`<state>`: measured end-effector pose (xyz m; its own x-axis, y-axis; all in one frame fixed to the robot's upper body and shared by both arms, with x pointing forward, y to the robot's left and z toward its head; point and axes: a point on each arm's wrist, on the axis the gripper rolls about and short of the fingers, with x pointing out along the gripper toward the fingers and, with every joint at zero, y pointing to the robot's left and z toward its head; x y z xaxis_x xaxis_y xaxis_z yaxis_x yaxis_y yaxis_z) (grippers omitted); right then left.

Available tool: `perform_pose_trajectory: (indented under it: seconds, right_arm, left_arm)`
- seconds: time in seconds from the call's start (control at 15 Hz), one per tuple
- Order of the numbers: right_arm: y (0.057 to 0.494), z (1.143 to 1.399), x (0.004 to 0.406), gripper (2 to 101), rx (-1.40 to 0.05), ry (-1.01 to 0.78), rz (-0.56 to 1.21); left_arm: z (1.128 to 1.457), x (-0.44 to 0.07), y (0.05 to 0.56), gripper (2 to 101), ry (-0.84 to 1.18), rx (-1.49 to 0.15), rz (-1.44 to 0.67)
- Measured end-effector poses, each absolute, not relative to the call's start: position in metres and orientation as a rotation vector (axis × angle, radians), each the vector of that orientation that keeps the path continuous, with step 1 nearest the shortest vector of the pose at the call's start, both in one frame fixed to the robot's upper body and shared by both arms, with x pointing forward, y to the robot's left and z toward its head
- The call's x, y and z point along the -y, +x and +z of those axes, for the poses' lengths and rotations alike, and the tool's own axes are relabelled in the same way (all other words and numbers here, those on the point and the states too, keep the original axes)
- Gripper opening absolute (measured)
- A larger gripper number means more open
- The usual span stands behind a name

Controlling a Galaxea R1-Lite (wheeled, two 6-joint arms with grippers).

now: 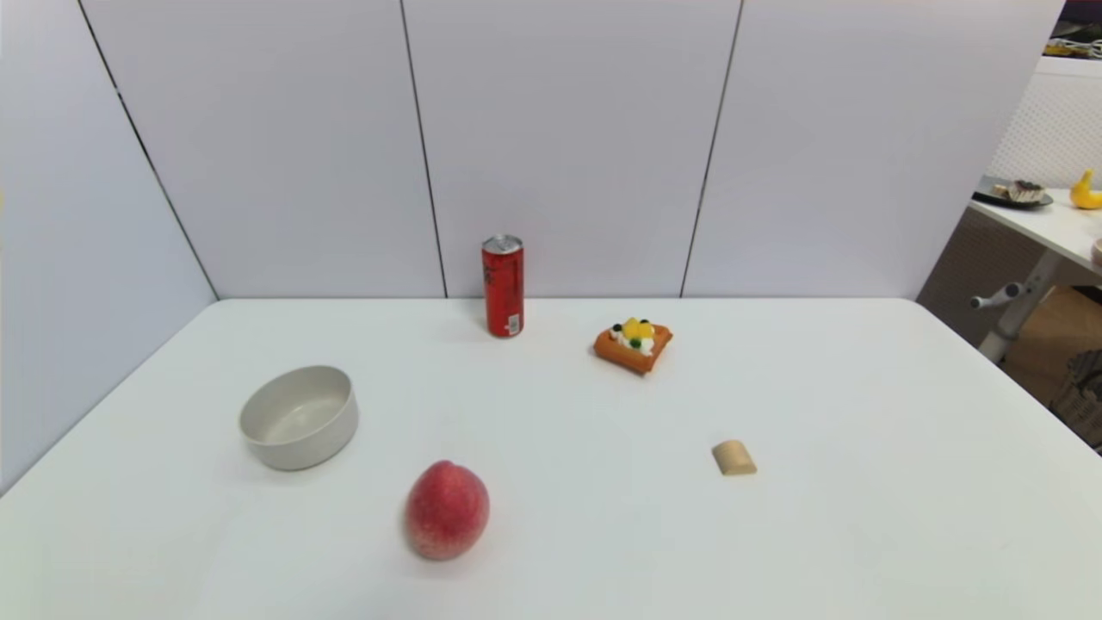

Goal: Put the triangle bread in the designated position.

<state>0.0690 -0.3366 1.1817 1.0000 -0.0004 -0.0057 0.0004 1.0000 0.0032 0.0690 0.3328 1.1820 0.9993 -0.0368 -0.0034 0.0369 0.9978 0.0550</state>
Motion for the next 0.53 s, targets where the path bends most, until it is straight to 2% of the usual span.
perform_pose_trajectory:
  seconds: [0.53]
  right_arm:
    - [0.0690, 1.1819, 0.3366, 97.3, -0.004, 0.004, -0.001]
  left_arm:
    - [1.1820, -0.3328, 0.0690, 97.9, 0.055, -0.002, -0.037]
